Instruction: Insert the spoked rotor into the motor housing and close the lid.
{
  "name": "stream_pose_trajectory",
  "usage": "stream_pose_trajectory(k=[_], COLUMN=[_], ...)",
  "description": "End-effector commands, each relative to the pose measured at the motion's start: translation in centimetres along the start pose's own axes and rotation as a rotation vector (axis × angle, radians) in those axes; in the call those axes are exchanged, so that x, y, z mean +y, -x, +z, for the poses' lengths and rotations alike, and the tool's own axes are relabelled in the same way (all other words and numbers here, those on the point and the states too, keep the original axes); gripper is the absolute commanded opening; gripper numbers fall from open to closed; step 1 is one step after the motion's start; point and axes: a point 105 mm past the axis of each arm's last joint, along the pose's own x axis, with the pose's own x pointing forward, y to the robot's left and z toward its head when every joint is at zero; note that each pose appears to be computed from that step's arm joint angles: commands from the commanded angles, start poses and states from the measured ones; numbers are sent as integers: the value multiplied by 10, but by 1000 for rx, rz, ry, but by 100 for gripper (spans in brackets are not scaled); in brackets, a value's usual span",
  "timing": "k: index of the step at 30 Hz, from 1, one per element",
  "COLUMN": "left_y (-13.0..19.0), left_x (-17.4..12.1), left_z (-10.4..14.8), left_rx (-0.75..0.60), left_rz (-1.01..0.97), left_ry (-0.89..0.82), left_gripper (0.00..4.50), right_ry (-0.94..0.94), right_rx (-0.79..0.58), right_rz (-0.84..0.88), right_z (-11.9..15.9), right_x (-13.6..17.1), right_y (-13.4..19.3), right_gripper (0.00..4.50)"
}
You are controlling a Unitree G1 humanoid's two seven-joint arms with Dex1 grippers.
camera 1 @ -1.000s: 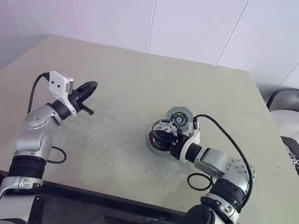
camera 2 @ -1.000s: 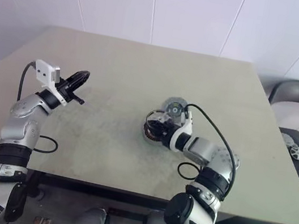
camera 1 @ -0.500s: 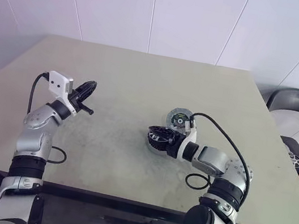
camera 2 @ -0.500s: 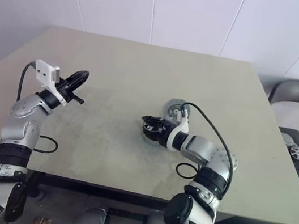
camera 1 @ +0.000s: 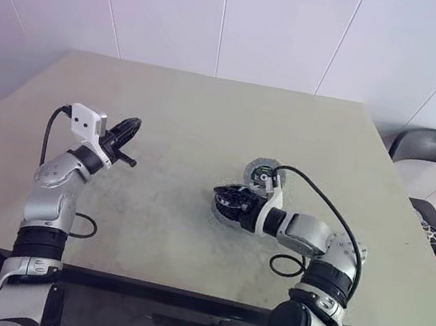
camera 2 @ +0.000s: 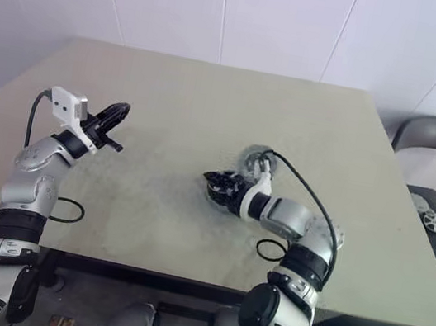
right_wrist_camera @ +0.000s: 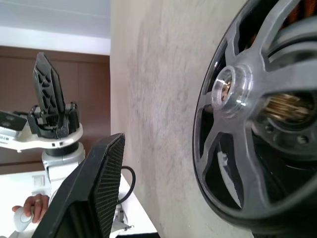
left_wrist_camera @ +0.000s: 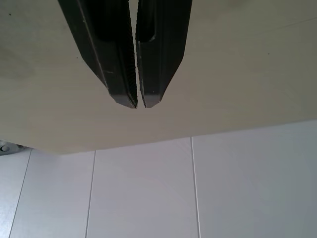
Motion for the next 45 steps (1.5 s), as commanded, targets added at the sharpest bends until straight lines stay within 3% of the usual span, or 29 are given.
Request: stream_pose_trajectory(k=[1, 11, 21, 38, 43, 45], left_y=[-1, 0, 2, 5, 5, 6], left_x=[2, 1, 1, 1, 2, 2], left_z=[10, 9, 8, 5, 5, 6], left_rx=[-32, -36, -34, -27, -26, -30], left_rz=[2, 11, 17, 30, 34, 34], left_ry=[-26, -23, -24, -29, -29, -30], left_gripper=[24, 24, 24, 24, 24, 24], right_ry=[44, 82, 14, -36, 71, 162], right_rx=[36, 102, 208, 262, 259, 188], right_rz=[48, 64, 41, 62, 200, 207], right_z=[-1, 2, -8, -33, -26, -11], right_x=[14, 26, 21, 23, 51, 68], right_y=[-1, 1, -1, -4, 7, 14], right_gripper=[331, 331, 331, 331, 331, 331])
